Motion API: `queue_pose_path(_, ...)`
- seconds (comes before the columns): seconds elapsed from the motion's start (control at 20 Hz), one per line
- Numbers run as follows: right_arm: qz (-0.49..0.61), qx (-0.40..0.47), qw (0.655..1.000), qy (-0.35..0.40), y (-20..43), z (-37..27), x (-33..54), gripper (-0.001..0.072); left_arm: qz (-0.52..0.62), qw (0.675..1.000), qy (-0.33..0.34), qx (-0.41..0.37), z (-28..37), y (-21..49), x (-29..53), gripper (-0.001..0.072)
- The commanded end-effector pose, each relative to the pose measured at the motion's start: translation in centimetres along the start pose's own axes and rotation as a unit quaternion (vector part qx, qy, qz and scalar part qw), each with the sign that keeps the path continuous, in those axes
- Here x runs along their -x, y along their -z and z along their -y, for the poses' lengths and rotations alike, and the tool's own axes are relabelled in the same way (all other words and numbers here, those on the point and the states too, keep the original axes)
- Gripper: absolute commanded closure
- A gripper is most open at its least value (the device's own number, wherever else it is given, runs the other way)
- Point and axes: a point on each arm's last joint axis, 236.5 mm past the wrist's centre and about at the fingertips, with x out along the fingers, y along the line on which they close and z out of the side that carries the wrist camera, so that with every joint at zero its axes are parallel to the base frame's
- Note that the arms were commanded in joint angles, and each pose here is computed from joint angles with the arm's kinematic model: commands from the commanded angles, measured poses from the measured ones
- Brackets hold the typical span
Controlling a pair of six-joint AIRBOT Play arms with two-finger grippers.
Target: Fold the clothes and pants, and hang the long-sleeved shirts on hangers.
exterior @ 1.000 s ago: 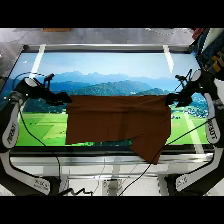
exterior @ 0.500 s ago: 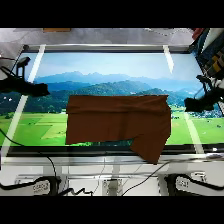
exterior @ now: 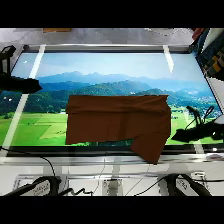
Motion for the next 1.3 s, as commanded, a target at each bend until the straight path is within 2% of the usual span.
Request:
queue_pose_path(0.0,0.012,-0.034,0.999,0.031,1.6,3.0,-2.5,0.0698,0.003,1.000,-0.001,-0.001,0.1,-0.1,0.3,0.0674)
queue_pose_path(0.15,0.026,-0.032,0.997,0.058,1.0,4.4,-2.3,0.0696,0.003,1.000,-0.001,-0.001,0.1,-0.1,0.3,0.0674)
queue_pose_path(0.2,0.024,-0.041,0.997,0.058,1.0,4.6,-2.5,0.0573,0.003,1.000,-0.001,-0.001,0.1,-0.1,0.3,0.0673)
queue_pose_path(0.25,0.023,-0.061,0.996,0.059,0.9,4.9,-2.7,0.0377,0.003,1.000,-0.001,-0.001,0.1,-0.1,0.3,0.0674)
queue_pose_path(0.3,0.019,-0.076,0.995,0.056,0.9,5.1,-3.1,0.0319,0.003,1.000,-0.001,0.002,0.1,-0.1,0.3,0.0674)
queue_pose_path(0.6,0.000,-0.105,0.993,-0.045,0.1,2.9,-6.0,0.0321,0.006,1.000,0.003,0.004,0.3,-0.2,0.2,0.0672)
queue_pose_path(0.8,-0.037,-0.107,0.991,-0.073,1.2,3.0,-7.9,0.0338,0.007,1.000,0.006,0.005,0.4,-0.3,0.3,0.0672)
queue_pose_path(0.9,-0.048,-0.100,0.990,-0.089,1.6,2.7,-8.6,0.0402,0.007,1.000,0.006,0.005,0.4,-0.3,0.3,0.0672)
queue_pose_path(1.0,-0.056,-0.081,0.991,-0.092,2.1,2.6,-8.6,0.0432,0.007,1.000,0.006,0.005,0.4,-0.3,0.3,0.0673)
queue_pose_path(1.05,-0.057,-0.074,0.991,-0.095,2.1,2.5,-8.5,0.0535,0.007,1.000,0.006,0.005,0.4,-0.3,0.3,0.0672)
queue_pose_path(1.1,-0.056,-0.073,0.991,-0.098,1.9,2.4,-8.3,0.0538,0.007,1.000,0.006,0.005,0.4,-0.3,0.3,0.0672)
queue_pose_path(1.25,-0.064,-0.062,0.989,-0.115,1.5,1.6,-7.1,0.0693,0.006,1.000,0.005,0.005,0.4,-0.2,0.2,0.0674)
